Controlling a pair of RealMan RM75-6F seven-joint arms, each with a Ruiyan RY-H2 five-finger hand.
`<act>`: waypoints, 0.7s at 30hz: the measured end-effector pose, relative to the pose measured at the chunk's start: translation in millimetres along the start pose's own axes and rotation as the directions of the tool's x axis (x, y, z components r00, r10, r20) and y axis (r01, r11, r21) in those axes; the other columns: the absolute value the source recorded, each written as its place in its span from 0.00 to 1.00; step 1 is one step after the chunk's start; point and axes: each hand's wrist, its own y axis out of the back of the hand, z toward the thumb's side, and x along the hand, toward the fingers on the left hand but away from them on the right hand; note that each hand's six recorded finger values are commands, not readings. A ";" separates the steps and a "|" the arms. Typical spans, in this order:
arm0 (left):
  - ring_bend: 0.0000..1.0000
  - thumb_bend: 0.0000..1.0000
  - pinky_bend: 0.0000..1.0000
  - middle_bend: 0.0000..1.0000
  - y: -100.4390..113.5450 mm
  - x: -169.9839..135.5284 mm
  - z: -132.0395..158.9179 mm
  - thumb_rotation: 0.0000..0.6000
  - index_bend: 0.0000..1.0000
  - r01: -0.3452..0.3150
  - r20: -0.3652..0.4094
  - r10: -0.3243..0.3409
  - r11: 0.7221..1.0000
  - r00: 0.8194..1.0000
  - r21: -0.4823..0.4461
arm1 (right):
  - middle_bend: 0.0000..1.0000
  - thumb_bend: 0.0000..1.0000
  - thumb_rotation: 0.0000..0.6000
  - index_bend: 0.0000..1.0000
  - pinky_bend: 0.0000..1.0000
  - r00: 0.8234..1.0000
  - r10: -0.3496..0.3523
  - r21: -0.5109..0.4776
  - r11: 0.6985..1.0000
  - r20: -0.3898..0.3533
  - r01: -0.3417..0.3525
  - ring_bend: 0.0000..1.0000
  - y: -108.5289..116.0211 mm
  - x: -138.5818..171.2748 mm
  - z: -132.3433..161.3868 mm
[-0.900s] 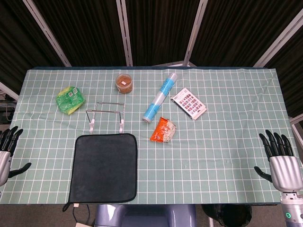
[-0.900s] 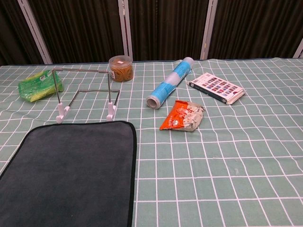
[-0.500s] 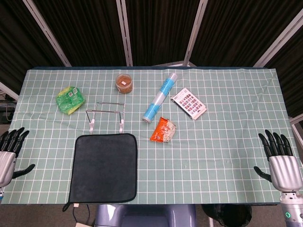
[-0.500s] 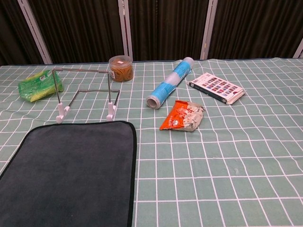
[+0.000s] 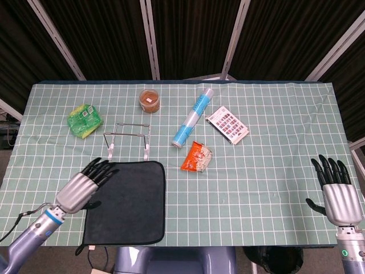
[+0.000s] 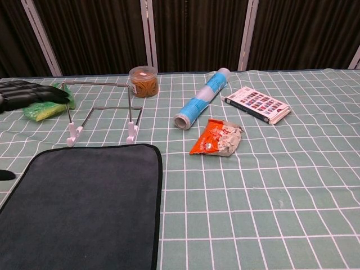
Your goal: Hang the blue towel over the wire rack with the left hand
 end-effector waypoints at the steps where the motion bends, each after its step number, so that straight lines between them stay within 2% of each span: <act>1: 0.00 0.24 0.00 0.00 -1.7 9.6 6.3 1.00 0.22 0.016 0.031 -0.016 1.000 0.999 0.012 | 0.00 0.00 1.00 0.00 0.00 1.000 0.001 0.004 1.000 0.002 -0.001 0.00 -0.4 -0.2 -0.5; 5: 0.00 0.33 0.00 0.00 -10.3 50.2 35.4 1.00 0.26 0.057 0.157 -0.066 0.997 0.985 0.058 | 0.00 0.00 1.00 0.00 0.00 1.000 0.010 0.014 1.000 0.021 -0.010 0.00 -3.2 -2.1 -3.9; 8: 0.00 0.36 0.00 0.00 -19.7 67.1 44.5 1.00 0.27 0.077 0.201 -0.095 0.993 0.975 0.093 | 0.00 0.00 1.00 0.00 0.00 0.999 0.022 0.020 1.000 0.037 -0.023 0.00 -6.7 -3.7 -7.2; 14: 0.00 0.38 0.00 0.00 -40.0 95.8 62.8 1.00 0.28 0.099 0.265 -0.139 0.983 0.954 0.156 | 0.00 0.00 1.00 0.00 0.00 0.998 0.036 0.023 0.999 0.059 -0.037 0.00 -10.3 -7.0 -12.6; 21: 0.00 0.39 0.00 0.00 -58.6 111.2 81.0 1.00 0.30 0.116 0.309 -0.175 0.973 0.935 0.199 | 0.00 0.00 1.00 0.00 0.00 0.995 0.048 0.015 0.999 0.083 -0.049 0.00 -12.6 -7.5 -20.8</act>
